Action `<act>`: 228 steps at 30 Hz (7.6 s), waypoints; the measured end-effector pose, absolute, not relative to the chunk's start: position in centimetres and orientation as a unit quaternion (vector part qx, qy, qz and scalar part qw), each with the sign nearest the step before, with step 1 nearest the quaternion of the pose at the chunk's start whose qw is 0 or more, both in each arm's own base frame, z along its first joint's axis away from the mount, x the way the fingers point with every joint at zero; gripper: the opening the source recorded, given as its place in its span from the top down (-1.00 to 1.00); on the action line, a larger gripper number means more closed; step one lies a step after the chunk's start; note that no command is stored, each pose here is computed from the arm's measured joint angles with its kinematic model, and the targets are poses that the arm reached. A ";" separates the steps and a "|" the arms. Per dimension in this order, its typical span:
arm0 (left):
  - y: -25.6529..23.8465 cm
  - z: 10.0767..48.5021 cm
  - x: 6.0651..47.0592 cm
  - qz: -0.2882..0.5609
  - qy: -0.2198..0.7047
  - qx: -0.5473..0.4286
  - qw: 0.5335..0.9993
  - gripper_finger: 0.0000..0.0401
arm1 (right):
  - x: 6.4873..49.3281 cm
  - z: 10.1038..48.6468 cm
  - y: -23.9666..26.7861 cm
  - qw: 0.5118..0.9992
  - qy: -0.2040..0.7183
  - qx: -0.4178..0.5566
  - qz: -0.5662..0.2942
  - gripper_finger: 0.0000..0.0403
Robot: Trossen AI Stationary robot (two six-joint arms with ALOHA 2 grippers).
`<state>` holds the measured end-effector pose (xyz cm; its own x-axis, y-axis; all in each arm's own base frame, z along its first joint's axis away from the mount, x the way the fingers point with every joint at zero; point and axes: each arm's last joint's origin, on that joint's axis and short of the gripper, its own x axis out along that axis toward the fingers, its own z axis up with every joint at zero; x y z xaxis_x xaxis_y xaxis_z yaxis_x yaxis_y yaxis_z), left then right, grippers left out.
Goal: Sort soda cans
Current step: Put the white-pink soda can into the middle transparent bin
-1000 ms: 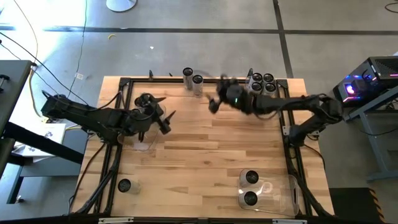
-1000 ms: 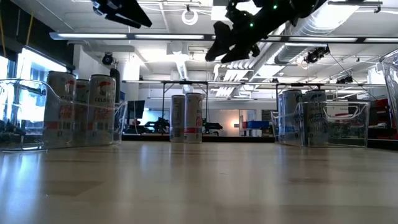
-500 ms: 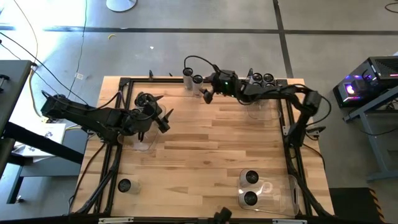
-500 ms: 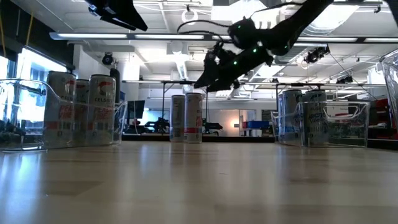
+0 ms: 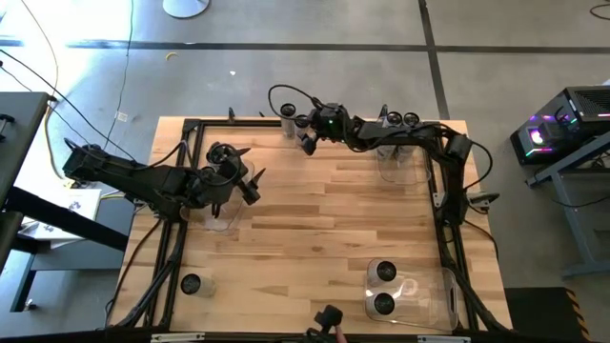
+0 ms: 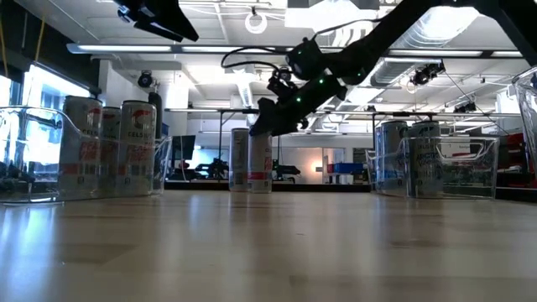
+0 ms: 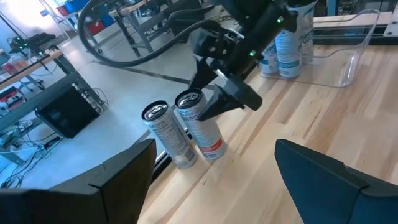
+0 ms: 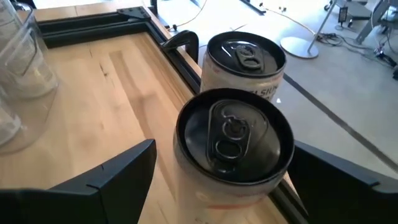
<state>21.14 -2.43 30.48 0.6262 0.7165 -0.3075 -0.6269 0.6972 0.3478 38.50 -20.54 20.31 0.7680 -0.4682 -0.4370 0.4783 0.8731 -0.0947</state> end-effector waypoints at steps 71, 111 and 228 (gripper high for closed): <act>-8.5 26.7 19.5 0.264 0.184 0.041 0.946 -0.61 | 39.1 17.6 7.0 0.977 0.155 0.057 -0.133 -0.28; -8.8 26.5 19.5 0.258 0.186 0.028 0.948 -0.61 | 37.9 20.3 5.3 0.975 0.188 0.048 -0.104 -0.41; -10.0 18.7 23.5 0.321 0.296 -0.042 0.899 -0.07 | 36.4 14.9 -0.3 0.942 0.297 0.037 -0.151 0.18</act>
<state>23.47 -10.03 18.69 0.6196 0.5518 -0.5583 -0.6014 0.7908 0.1141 36.42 -0.27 14.87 0.7777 -0.2615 -0.5717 0.3061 0.9518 -0.0191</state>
